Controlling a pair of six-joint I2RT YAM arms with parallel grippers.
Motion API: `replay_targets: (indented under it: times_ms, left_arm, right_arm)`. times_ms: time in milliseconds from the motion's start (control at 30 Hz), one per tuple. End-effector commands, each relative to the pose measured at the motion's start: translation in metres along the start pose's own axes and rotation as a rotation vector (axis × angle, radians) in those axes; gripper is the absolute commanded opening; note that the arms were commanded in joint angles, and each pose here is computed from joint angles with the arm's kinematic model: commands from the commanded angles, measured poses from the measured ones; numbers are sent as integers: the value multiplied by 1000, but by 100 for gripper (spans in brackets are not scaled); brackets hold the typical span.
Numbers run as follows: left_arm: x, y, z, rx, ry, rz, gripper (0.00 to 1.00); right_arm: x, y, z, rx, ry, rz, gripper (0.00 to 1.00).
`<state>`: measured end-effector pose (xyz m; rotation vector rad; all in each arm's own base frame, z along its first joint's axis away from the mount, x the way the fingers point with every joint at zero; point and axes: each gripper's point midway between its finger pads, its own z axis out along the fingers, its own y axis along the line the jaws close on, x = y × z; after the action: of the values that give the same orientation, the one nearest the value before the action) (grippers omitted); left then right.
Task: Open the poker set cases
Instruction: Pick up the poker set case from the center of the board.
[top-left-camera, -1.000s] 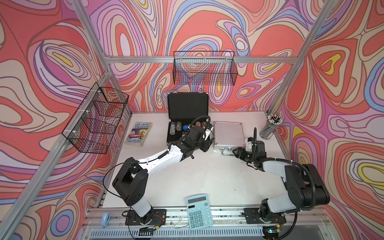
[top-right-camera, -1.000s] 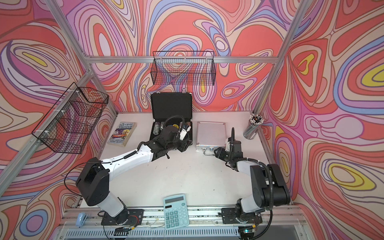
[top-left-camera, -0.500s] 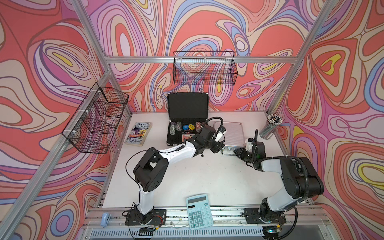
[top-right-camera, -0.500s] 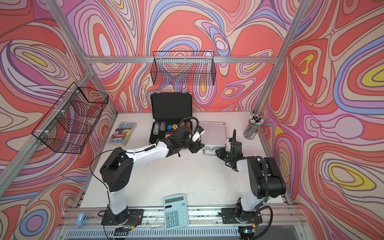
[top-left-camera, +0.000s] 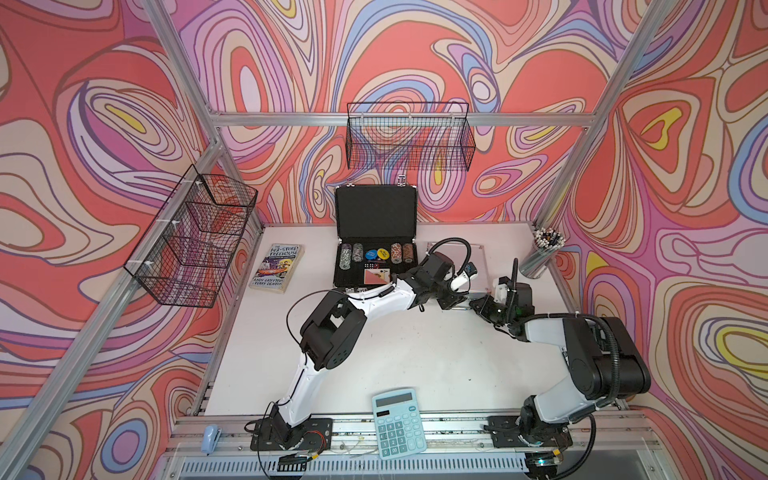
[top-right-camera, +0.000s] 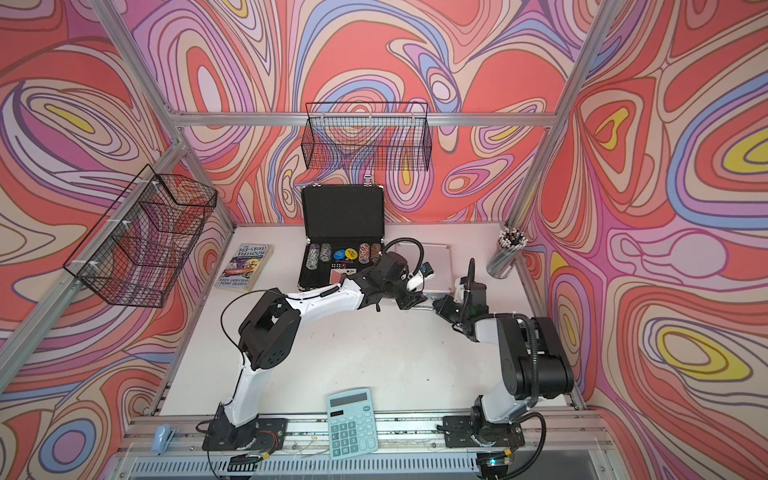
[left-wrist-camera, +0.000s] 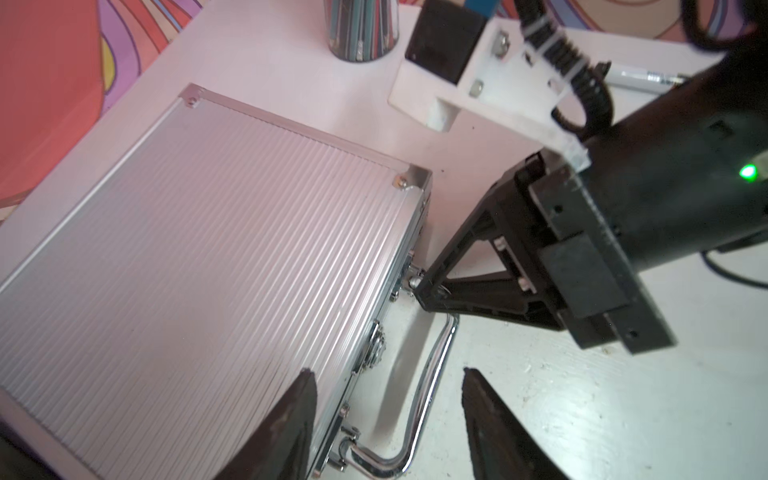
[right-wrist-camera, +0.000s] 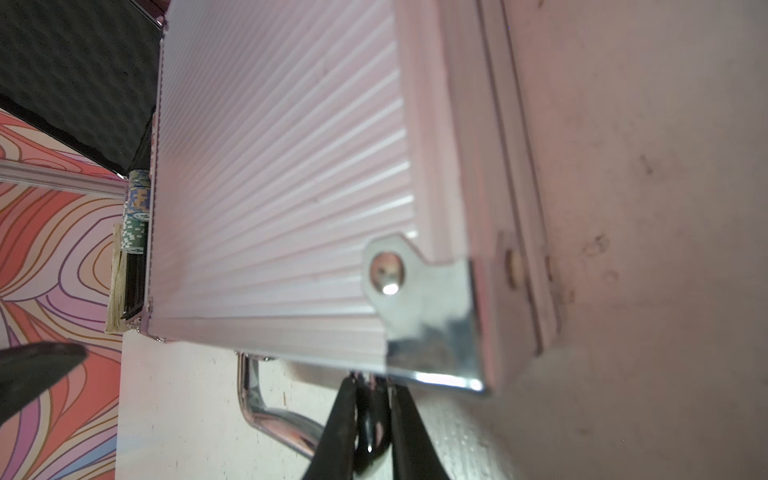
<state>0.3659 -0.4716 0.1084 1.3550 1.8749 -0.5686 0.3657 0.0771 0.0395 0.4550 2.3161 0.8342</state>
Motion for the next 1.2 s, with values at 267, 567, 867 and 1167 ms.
replay_targets:
  times_ms: [267, 567, 867, 1167]
  left_arm:
    - [53, -15, 17, 125, 246, 162, 57]
    - [71, -19, 23, 125, 353, 267, 53]
    - [82, -15, 38, 106, 402, 294, 48]
    - [79, -14, 37, 105, 406, 302, 21]
  right_arm:
    - [-41, 42, -15, -126, -99, -72, 6]
    - [-45, 48, -16, -149, -103, -68, 5]
    - [-50, 52, -19, -162, -109, -66, 5]
    - [-53, 49, -22, -153, -118, -63, 4]
